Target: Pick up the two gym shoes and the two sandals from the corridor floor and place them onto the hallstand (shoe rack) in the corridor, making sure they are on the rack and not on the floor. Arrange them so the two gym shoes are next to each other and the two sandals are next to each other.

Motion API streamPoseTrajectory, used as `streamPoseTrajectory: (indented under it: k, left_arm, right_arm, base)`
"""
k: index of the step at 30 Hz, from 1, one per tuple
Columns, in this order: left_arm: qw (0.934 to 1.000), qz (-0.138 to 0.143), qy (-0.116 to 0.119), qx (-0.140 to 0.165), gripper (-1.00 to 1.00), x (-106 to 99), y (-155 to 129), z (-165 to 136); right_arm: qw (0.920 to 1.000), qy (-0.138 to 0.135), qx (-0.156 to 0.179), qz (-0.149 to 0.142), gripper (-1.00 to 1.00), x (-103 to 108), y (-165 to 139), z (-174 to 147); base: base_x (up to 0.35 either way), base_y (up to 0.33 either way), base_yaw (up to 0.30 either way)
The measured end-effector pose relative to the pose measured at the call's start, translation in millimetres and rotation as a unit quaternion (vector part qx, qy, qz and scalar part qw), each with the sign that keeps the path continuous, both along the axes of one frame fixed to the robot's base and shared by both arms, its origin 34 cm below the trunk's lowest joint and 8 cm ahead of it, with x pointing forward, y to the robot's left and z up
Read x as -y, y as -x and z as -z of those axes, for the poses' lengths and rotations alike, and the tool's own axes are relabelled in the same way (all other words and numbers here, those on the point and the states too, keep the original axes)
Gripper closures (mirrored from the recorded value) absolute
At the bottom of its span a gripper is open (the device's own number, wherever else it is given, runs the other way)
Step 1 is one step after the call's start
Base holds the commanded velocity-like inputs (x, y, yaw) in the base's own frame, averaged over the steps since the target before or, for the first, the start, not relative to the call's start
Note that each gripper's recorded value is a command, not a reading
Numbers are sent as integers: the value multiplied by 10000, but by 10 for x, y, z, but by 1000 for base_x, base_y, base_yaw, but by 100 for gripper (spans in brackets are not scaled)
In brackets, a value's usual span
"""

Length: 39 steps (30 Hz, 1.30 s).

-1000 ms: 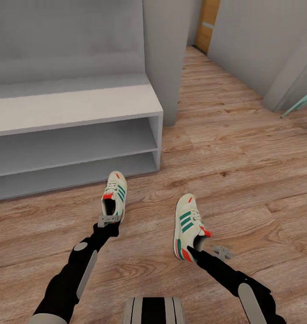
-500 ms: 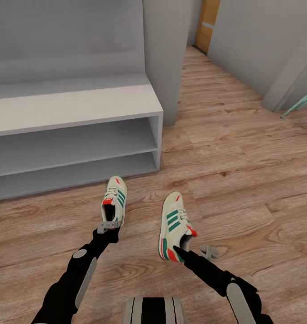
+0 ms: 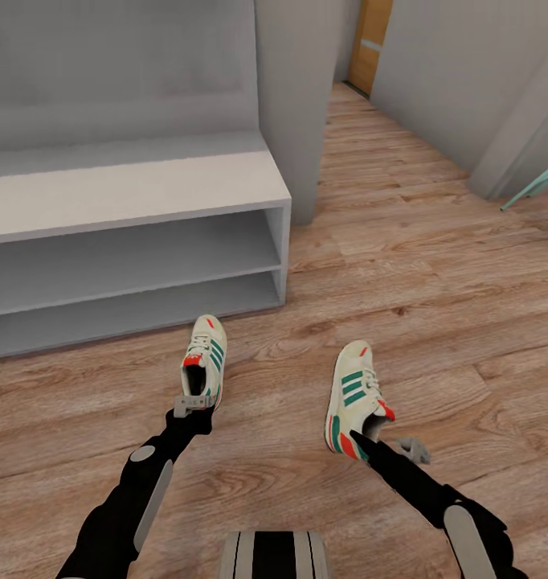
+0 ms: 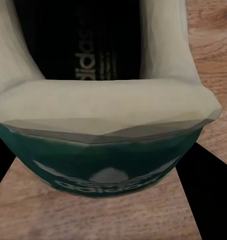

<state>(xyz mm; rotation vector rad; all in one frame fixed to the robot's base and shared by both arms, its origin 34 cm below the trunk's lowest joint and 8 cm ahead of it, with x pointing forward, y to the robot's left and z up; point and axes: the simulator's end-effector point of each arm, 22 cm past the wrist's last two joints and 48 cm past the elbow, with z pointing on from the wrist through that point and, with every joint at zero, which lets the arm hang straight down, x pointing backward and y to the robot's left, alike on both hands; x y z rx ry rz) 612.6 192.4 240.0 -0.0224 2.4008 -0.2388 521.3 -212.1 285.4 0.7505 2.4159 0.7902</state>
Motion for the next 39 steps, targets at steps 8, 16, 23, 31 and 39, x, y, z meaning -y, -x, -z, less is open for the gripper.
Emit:
streamPoseTrajectory:
  k: [8,16,23,31,39]
  left_arm:
    - [10000,0,0,1,100,0,-1,-1]
    - [10000,3,0,3,100,2,-1,-2]
    - [10000,6,3,2,100,7,-1,-2]
    - [10000,8,6,-1,100,11,0,-2]
    - [10000,7,9,-3,100,15,1,-2]
  right_arm:
    - [9994,333,3,-114,100,334,1,10]
    - [9967,756,4,-299,100,723,-5,-1]
    - [9880,1510,88,315,100,1800,-80,-194]
    - [9600,2733,-136,588,100,2890,-86,-473]
    - [9341,3448,-233,898,100,3573,-71,-785]
  base:
    - [0,0,0]
    - [0,0,0]
    - [0,0,0]
    - [0,0,0]
    - [0,0,0]
